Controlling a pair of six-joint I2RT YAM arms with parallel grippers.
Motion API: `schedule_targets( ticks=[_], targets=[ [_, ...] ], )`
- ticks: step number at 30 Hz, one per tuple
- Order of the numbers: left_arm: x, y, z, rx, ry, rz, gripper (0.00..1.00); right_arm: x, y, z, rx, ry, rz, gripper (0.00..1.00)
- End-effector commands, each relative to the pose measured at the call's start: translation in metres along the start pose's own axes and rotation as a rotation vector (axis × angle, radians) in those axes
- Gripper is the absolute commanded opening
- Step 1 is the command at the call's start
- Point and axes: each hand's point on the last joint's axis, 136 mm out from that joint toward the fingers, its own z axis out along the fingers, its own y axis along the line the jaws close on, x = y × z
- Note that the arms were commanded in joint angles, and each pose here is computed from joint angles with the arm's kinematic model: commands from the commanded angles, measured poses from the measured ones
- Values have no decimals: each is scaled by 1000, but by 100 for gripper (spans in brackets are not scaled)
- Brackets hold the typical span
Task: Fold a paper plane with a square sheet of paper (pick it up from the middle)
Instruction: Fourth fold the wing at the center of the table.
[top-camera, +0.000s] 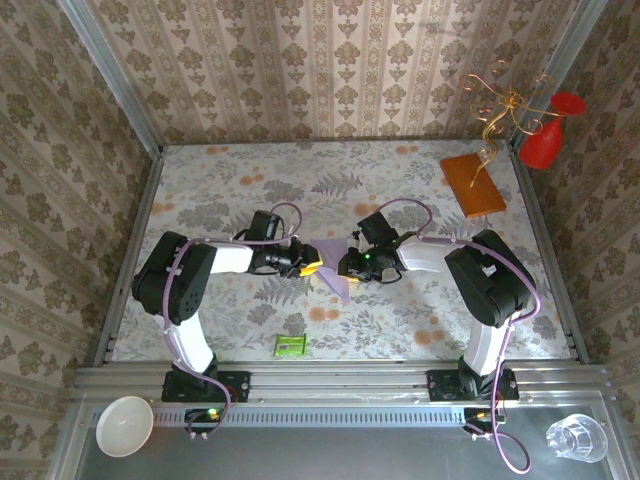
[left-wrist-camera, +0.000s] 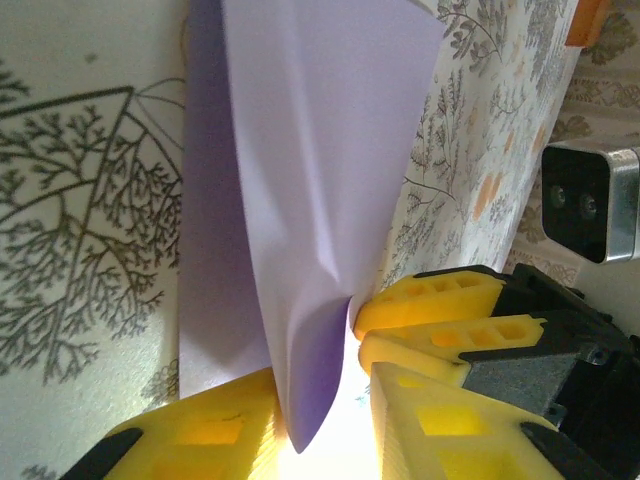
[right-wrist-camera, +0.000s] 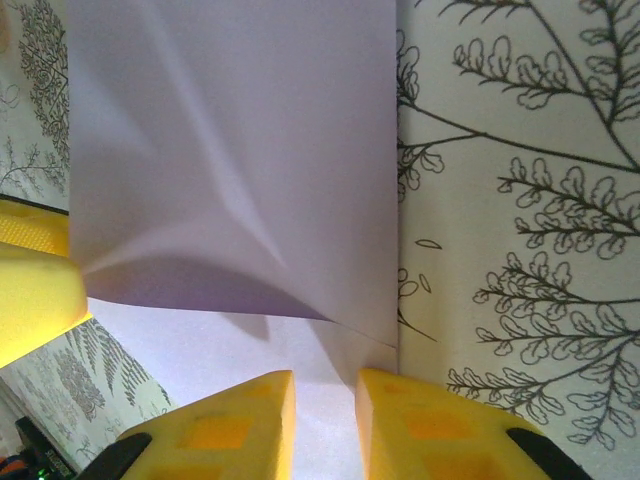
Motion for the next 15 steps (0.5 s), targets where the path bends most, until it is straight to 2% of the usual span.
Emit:
schedule_targets(
  ticks=[1, 15],
  targets=[
    [1, -8, 2, 22, 52, 85, 29, 7, -16, 3, 38, 21, 3, 26],
    [5, -5, 8, -3, 128, 166, 28, 5, -18, 2, 42, 17, 0, 26]
  ],
)
